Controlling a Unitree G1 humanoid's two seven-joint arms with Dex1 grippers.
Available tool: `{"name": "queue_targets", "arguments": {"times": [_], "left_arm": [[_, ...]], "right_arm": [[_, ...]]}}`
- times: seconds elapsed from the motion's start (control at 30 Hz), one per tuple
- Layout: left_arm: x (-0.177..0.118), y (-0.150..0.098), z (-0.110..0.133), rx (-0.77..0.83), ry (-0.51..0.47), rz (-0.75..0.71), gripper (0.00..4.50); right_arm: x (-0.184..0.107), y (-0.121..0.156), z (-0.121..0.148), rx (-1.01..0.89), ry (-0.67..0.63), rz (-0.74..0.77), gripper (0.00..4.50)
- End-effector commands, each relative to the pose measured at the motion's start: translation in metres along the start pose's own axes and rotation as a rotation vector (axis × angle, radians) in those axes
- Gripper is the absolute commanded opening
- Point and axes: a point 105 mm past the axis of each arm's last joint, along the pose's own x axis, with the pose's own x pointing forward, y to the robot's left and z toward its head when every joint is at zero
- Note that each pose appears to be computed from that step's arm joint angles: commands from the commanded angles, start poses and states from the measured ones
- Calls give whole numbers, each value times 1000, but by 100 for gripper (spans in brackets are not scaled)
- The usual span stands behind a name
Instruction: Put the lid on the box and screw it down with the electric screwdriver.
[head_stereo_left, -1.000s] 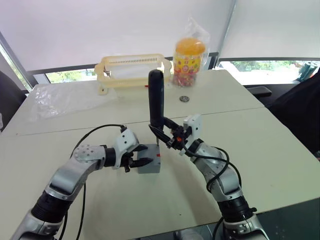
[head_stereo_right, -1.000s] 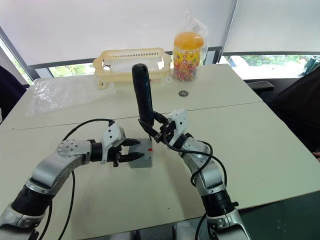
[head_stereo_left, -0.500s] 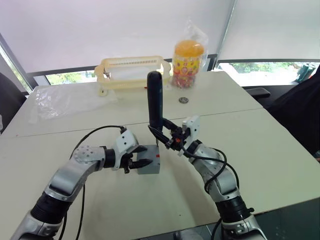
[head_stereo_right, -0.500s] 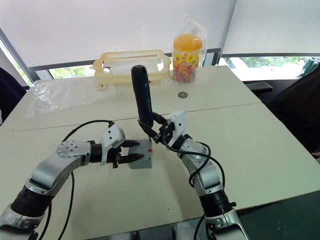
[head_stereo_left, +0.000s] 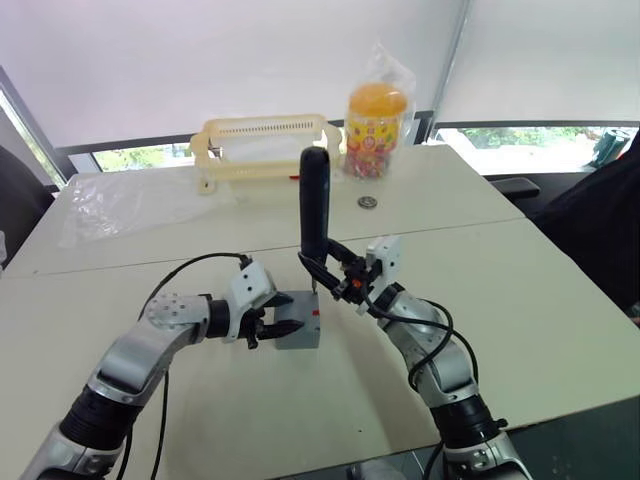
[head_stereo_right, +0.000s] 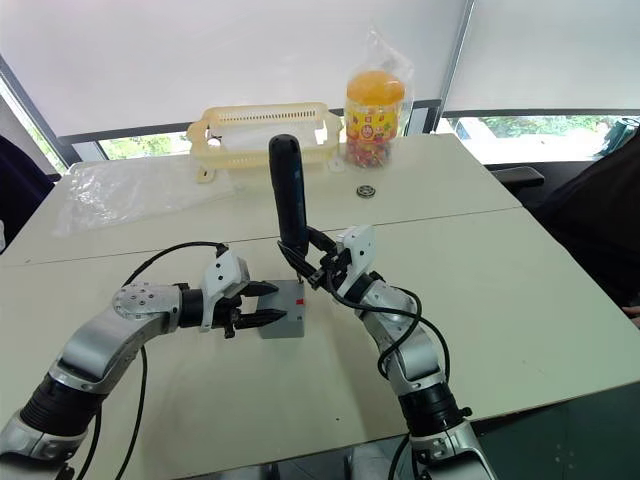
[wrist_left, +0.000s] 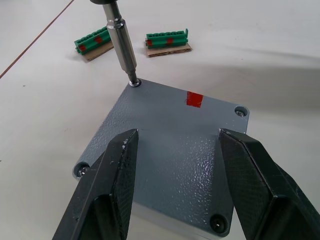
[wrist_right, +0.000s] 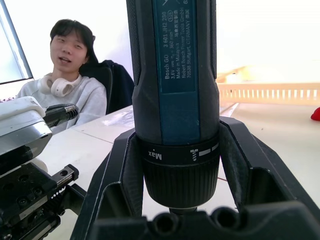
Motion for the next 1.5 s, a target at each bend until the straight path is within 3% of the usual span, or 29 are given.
{"name": "queue_targets", "arguments": {"times": [0.03,0.9,1.23,1.5], "left_arm": [[-2,2,-6,-1,33,16,257],[1,-2,-12,-16,43,8,257],[2,1,-28,-44,101,37,257],[2,-4,-38,-79,126,29,257]], "right_arm": [[-15,4,-63,82,230,-17,176],[-20,-6,-65,38,248,-36,176],[-11,-11,-44,4,173,-50,176],[-3,-20,-11,-59,80,-70,176]]}}
